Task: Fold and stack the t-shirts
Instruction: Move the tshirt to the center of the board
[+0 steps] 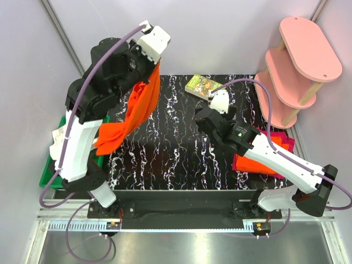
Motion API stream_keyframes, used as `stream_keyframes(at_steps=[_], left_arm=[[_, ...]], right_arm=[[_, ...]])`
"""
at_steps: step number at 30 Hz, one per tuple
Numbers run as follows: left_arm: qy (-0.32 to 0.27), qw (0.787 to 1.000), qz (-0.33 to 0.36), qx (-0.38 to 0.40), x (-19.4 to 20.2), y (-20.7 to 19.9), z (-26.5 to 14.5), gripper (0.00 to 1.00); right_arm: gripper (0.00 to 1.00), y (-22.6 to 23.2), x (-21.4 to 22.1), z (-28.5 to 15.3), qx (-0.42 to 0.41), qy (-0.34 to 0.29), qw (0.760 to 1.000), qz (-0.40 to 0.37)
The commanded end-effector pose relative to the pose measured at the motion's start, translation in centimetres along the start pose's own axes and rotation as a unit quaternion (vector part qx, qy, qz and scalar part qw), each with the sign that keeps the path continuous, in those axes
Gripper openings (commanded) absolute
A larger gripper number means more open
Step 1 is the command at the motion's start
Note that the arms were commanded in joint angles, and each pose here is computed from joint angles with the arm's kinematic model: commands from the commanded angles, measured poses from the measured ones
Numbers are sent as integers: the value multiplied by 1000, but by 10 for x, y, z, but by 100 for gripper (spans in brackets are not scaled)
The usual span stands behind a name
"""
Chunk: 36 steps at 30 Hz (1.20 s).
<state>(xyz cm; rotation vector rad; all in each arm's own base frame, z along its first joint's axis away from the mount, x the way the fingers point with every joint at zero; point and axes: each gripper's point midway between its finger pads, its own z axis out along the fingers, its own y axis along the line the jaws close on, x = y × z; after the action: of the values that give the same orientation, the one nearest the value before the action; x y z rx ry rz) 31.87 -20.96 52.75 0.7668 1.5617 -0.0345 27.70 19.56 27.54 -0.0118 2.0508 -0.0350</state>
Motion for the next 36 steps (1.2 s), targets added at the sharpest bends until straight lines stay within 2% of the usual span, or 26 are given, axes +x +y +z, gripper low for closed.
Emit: stream_keyframes(at_steps=[1,6,9,12,16,19,23,29,32,36], left_arm=[[-120,990,2,-75,-68,30,-58,0],[-157,987,-20,6,-81,-1,-62,0],[-153,988,-26,0,-80,1,-64,0],[-97,995,-20,-31,-46,11,-46,0],[-18,998,-36,-44,29,16,-19,0],[28,996,-60,-58,68,25,-7,0],[46,994,-73,-66,87,27,3,0],[74,991,-79,-75,106,23,21,0],[89,989,-75,-91,117,25,31,0],[101,985,-85,-108,131,32,44,0]], right_arm=[[96,-6,-11,-7,11,-14,1000,14],[96,0,3,0,12,4,1000,15],[97,0,6,2,17,6,1000,11],[97,0,2,2,19,1,1000,8],[94,9,0,3,7,4,1000,-12],[94,25,3,-1,-8,-4,999,-39],[93,46,9,-8,-27,-11,997,-67],[94,64,39,-5,-36,10,995,-87],[94,63,57,-3,-36,25,996,-82],[91,60,106,2,-40,66,993,-95]])
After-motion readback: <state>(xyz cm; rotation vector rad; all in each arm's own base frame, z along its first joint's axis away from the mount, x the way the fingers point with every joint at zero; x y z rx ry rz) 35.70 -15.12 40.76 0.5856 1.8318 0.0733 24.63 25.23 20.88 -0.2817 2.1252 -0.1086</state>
